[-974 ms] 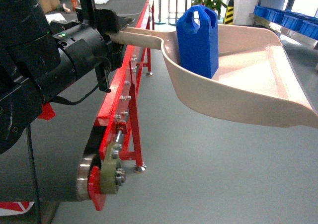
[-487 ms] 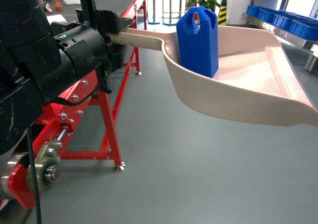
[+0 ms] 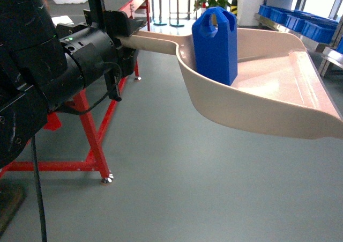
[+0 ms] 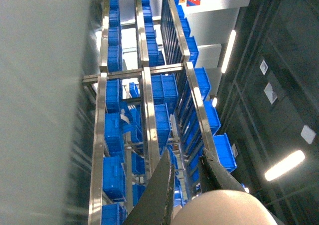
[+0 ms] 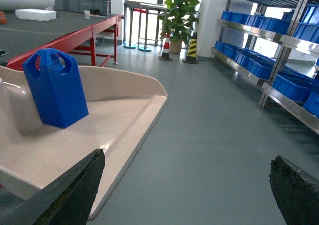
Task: Place part in tray to right shelf
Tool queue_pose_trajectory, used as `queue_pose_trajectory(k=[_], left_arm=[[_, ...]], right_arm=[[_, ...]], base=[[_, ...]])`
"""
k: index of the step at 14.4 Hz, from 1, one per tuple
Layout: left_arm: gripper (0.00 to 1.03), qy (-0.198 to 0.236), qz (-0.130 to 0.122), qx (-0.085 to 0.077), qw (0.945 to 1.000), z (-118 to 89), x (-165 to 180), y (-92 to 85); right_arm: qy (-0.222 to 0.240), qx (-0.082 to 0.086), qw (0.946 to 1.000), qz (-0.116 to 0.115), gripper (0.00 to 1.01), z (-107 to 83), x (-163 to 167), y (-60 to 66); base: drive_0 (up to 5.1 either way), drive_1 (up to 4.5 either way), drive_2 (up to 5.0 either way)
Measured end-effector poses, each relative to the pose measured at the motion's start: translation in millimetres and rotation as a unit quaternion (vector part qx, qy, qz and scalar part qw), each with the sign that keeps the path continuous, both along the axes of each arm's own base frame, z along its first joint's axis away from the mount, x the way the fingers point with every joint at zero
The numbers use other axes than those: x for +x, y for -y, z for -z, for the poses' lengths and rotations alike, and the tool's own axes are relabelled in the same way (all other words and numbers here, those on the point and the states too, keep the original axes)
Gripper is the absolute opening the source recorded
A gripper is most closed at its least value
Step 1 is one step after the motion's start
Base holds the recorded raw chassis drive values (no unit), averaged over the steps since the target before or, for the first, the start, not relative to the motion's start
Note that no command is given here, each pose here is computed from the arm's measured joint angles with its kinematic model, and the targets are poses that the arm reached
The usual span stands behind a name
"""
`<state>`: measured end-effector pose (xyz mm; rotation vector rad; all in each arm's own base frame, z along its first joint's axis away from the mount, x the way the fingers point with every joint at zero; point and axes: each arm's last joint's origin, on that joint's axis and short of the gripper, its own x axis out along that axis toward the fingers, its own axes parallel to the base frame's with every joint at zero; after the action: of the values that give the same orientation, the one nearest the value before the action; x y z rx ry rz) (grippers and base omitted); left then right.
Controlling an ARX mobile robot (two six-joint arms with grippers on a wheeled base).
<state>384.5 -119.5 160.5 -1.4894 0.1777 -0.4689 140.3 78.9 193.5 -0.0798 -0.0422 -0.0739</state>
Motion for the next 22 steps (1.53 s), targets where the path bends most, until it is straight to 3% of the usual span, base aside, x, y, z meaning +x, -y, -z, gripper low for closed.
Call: queue_pose_trajectory(k=[12, 15, 22], left_arm=[[0.12, -0.001, 0.0, 0.0, 1.0, 0.1, 0.0, 0.0], [0.12, -0.001, 0.014, 0.001, 0.9999, 0.1, -2.2, 7.0], [0.12, 0.0, 0.0, 0.0, 1.0, -0.1, 0.1, 0.0]], right_arm=[[0.0, 0.0, 1.0, 0.0, 0.98, 0.1, 0.0, 0.0], [0.001, 0.001, 1.0, 0.002, 0.98, -0.3, -0.1, 0.2], [0.0, 0.0, 1.0, 0.001, 0.98, 0.1, 0.0, 0.1]], base=[[5.0, -2.42, -2.4], [0.0, 0.0, 0.0], [0.0, 3.66, -3.7]])
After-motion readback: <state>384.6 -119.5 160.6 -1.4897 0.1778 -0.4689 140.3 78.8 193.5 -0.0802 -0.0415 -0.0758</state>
